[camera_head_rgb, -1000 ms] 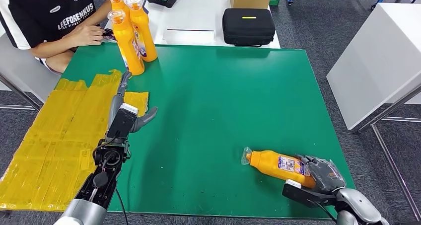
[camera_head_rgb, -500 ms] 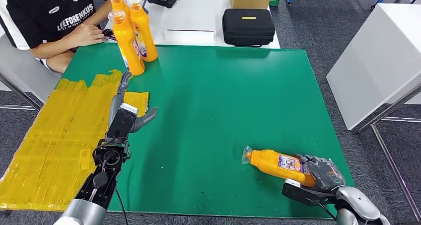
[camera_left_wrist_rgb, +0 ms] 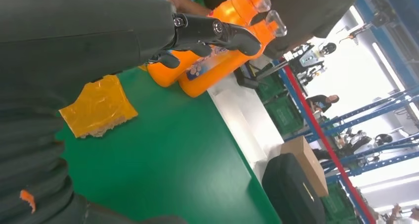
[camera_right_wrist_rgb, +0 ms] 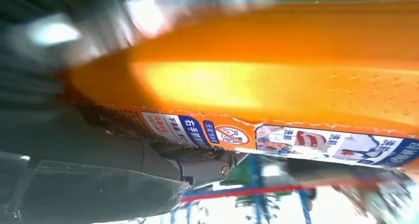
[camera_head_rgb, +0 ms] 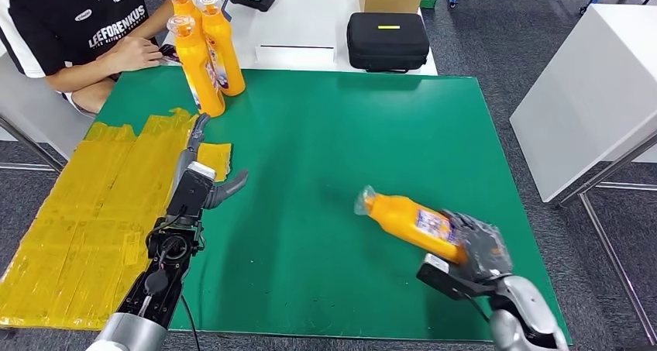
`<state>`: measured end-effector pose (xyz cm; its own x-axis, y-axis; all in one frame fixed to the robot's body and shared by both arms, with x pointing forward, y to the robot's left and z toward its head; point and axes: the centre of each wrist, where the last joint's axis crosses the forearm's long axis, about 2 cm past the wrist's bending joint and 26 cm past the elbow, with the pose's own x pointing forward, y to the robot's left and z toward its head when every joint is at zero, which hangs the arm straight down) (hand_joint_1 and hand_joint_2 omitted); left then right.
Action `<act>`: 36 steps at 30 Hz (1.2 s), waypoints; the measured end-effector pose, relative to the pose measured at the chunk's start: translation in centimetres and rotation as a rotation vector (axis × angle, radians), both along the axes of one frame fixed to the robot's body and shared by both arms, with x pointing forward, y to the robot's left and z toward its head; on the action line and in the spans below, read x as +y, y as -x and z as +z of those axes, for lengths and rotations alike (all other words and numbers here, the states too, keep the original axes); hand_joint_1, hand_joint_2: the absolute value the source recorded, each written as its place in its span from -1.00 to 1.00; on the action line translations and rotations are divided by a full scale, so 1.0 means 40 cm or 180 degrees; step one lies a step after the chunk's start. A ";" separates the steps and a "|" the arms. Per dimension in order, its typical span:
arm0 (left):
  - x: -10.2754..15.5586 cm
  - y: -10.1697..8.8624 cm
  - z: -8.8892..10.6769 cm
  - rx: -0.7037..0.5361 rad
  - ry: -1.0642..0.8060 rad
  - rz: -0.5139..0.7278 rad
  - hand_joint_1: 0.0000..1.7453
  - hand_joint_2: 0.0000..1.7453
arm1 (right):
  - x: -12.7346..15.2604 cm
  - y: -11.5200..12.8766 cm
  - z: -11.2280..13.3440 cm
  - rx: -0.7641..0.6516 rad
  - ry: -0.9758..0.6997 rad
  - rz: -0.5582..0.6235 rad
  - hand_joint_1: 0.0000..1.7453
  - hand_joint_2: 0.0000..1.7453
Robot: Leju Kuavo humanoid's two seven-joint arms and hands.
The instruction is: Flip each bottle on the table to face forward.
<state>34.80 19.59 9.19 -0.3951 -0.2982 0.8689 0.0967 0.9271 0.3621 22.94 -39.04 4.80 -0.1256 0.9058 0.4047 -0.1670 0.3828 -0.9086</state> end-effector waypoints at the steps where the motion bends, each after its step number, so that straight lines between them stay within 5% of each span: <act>1: -0.005 -0.001 0.003 0.0012 0.0002 -0.0024 -1.00 1.00 | 0.031 -0.016 0.007 -0.0107 -0.0222 0.0009 1.00 1.00; 12: -0.068 -0.003 0.031 0.0134 0.0266 -0.0513 -1.00 1.00 | 0.189 -0.150 0.088 -0.0884 -0.1982 -0.0198 1.00 1.00; 25: -0.098 0.018 0.077 0.0193 0.0712 -0.1154 -1.00 1.00 | 0.340 -0.252 0.113 -0.0887 -0.2422 0.0107 1.00 1.00; 30: -0.118 0.019 0.096 0.0386 0.1108 -0.1682 -1.00 1.00 | 0.422 -0.279 0.113 -0.0626 -0.2557 0.0404 1.00 1.00; 36: -0.122 0.006 0.115 0.0459 0.1217 -0.1801 -1.00 1.00 | 0.530 -0.280 0.084 -0.0235 -0.2496 0.0709 1.00 1.00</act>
<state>34.55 14.70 13.80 -0.2722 0.2568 0.9274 0.6251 0.7799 -0.0325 34.16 -17.83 8.14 -0.3205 0.3136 0.8938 -0.2643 0.8765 -0.4023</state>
